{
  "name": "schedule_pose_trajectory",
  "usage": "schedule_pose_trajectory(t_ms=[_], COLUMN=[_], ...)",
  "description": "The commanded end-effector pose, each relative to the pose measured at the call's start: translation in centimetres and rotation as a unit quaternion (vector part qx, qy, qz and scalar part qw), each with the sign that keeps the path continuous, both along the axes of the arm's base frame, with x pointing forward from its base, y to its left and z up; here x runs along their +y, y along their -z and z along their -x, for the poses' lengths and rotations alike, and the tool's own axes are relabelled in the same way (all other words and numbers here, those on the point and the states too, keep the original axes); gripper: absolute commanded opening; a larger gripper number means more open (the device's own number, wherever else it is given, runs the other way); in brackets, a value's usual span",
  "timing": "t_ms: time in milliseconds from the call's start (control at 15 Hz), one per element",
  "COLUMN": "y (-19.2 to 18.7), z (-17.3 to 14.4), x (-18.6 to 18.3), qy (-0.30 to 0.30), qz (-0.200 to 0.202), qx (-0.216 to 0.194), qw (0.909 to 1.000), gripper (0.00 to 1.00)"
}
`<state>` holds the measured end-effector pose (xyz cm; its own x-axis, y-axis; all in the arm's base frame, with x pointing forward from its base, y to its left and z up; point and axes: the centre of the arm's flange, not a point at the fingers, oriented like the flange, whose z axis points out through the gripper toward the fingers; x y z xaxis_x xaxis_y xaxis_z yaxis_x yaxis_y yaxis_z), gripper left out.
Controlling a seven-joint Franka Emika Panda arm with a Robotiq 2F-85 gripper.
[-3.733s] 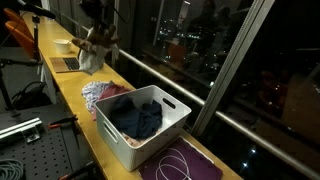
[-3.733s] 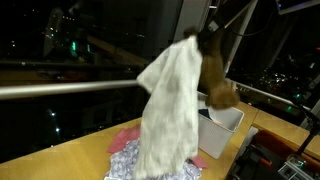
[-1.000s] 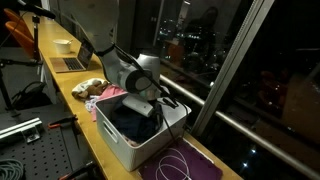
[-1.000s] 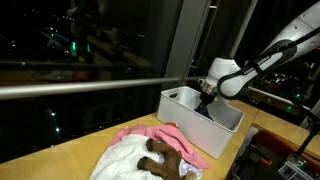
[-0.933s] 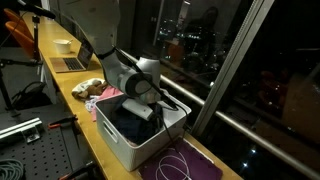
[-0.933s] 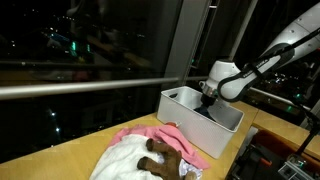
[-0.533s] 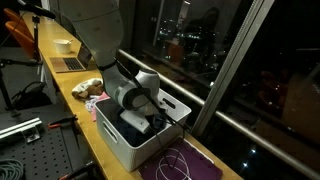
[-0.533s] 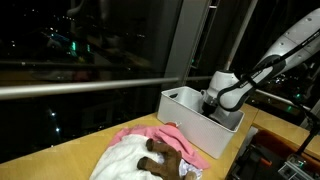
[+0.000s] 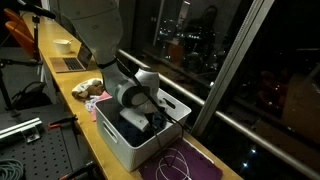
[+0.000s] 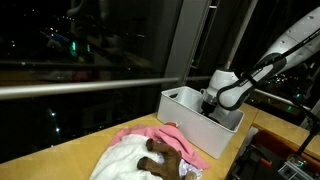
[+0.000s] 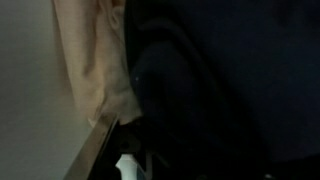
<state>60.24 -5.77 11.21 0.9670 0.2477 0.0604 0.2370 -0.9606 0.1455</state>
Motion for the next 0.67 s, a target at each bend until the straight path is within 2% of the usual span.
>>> schedule_pose_trajectory(t_ms=[0, 133, 200, 467, 600], y=[1.8, 0.5, -0.2, -3.9, -5.9], z=[0.5, 0.6, 0.7, 1.3, 1.6], x=[0.0, -0.4, -0.5, -0.7, -0.7], qy=[0.014, 0.019, 0.020, 0.029, 0.034], qz=[-0.009, -0.008, -0.007, -0.008, -0.009], qx=[0.009, 0.006, 0.005, -0.006, -0.013], qw=[0.9998, 0.9998, 0.9998, 0.9995, 0.9993], gripper=[0.20, 0.05, 0.01, 0.00, 0.02])
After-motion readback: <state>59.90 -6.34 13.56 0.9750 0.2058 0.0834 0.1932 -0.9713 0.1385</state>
